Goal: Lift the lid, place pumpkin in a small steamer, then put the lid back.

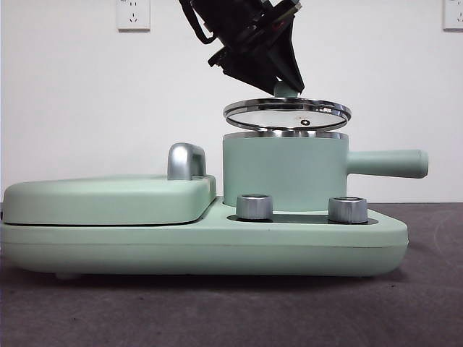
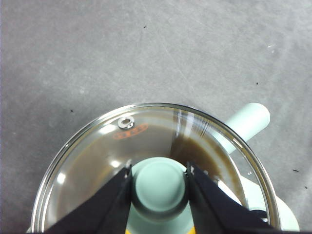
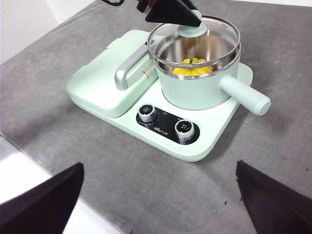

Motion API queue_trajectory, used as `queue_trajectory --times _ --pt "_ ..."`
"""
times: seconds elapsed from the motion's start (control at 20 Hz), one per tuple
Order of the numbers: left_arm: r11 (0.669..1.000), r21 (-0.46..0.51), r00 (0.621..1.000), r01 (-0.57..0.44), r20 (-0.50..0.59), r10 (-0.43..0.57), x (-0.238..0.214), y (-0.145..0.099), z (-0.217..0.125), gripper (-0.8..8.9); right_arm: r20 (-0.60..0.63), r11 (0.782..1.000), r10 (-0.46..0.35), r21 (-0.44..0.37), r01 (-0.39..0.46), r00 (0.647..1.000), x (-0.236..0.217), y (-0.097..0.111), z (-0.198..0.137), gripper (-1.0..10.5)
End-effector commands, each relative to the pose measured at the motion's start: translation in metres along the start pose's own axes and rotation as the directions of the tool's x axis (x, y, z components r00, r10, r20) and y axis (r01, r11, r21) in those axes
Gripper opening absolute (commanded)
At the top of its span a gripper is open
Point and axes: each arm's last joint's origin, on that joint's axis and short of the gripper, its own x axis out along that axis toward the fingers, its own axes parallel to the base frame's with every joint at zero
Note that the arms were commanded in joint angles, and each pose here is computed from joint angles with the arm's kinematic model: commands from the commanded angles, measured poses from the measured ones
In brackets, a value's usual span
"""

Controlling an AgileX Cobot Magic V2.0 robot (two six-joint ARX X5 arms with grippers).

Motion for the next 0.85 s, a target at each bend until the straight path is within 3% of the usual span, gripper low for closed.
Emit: queue_trajectory --times 0.05,0.35,0.85 --pt "0.999 0.051 1.0 0.001 0.015 -0.002 0.011 0.0005 0.0041 1.12 0.015 1.0 0.006 0.015 -0.006 1.0 -0.0016 0.0007 0.0026 5.0" --pt "0.993 0.116 1.0 -0.023 -0.002 0.023 0.0154 0.0024 0.0015 0.83 0.015 0.999 0.006 0.032 -0.007 1.0 -0.0016 0.0007 0.0027 5.0" --pt "0.996 0.093 0.999 -0.02 -0.03 0.023 0.015 0.0049 -0.002 0.83 0.016 0.999 0.006 0.038 -0.007 1.0 -0.0016 0.0007 0.0027 5.0"
